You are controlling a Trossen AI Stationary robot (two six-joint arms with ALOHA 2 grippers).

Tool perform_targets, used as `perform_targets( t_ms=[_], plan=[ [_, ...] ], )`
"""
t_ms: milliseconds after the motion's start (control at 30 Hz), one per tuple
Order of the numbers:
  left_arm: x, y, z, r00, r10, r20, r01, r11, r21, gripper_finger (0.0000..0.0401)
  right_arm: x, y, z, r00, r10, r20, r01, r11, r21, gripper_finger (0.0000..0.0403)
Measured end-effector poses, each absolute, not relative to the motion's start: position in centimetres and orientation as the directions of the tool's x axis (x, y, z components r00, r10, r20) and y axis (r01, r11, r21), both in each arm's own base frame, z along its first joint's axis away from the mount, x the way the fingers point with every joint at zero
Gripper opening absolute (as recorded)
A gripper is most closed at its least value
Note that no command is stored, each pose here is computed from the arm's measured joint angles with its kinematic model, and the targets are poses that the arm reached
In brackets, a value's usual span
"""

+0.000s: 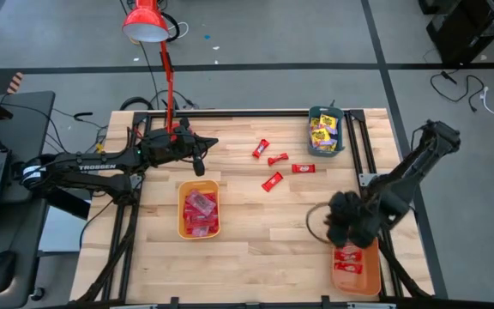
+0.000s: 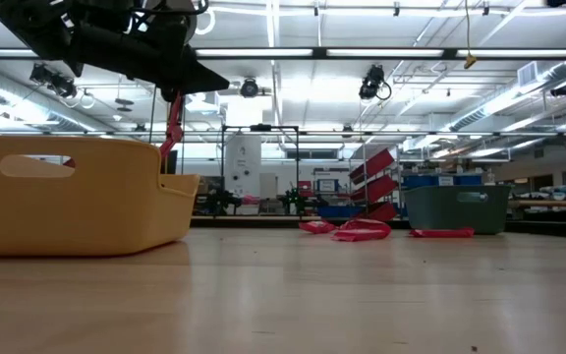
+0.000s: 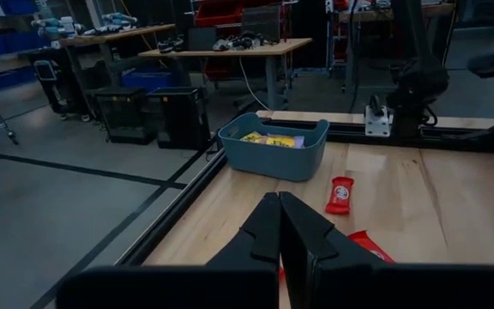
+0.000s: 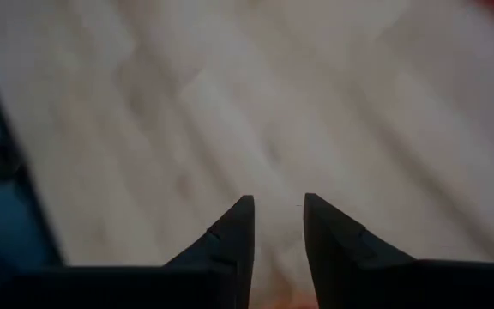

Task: Sort candy
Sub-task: Put the red chocolate bar into the orange bin

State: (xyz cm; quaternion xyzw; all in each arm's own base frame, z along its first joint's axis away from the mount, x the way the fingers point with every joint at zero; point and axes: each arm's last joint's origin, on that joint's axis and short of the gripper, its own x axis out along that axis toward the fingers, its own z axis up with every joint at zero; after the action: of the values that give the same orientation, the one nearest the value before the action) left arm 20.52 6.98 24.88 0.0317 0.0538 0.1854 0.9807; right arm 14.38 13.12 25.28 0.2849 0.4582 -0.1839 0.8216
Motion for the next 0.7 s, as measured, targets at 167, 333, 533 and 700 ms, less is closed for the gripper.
perform_targets(
  t_ms=[167, 333, 533, 700],
  plan=[
    [20.5, 7.0, 24.9, 0.926, 0.366, -0.094, -0.359, 0.930, 0.082, 0.0002, 16.3, 9.7, 25.8, 0.516, -0.151, -0.843, 0.594, 0.772, 0.225, 0.0089],
    [20.5, 7.0, 24.9, 0.926, 0.366, -0.094, -0.359, 0.930, 0.082, 0.0002, 18.0, 6.2, 25.7, 0.474, -0.252, -0.844, 0.613, 0.783, 0.110, 0.0089],
    [20.5, 7.0, 24.9, 0.926, 0.365, -0.094, -0.358, 0.930, 0.079, 0.0002, 19.3, 2.8, 25.9, 0.461, -0.321, -0.827, 0.599, 0.800, 0.024, 0.0089],
    [20.5, 7.0, 24.9, 0.926, 0.365, -0.094, -0.358, 0.930, 0.079, 0.0002, 20.4, 0.4, 26.3, 0.510, -0.316, -0.800, 0.572, 0.819, 0.041, 0.0089]
  ],
)
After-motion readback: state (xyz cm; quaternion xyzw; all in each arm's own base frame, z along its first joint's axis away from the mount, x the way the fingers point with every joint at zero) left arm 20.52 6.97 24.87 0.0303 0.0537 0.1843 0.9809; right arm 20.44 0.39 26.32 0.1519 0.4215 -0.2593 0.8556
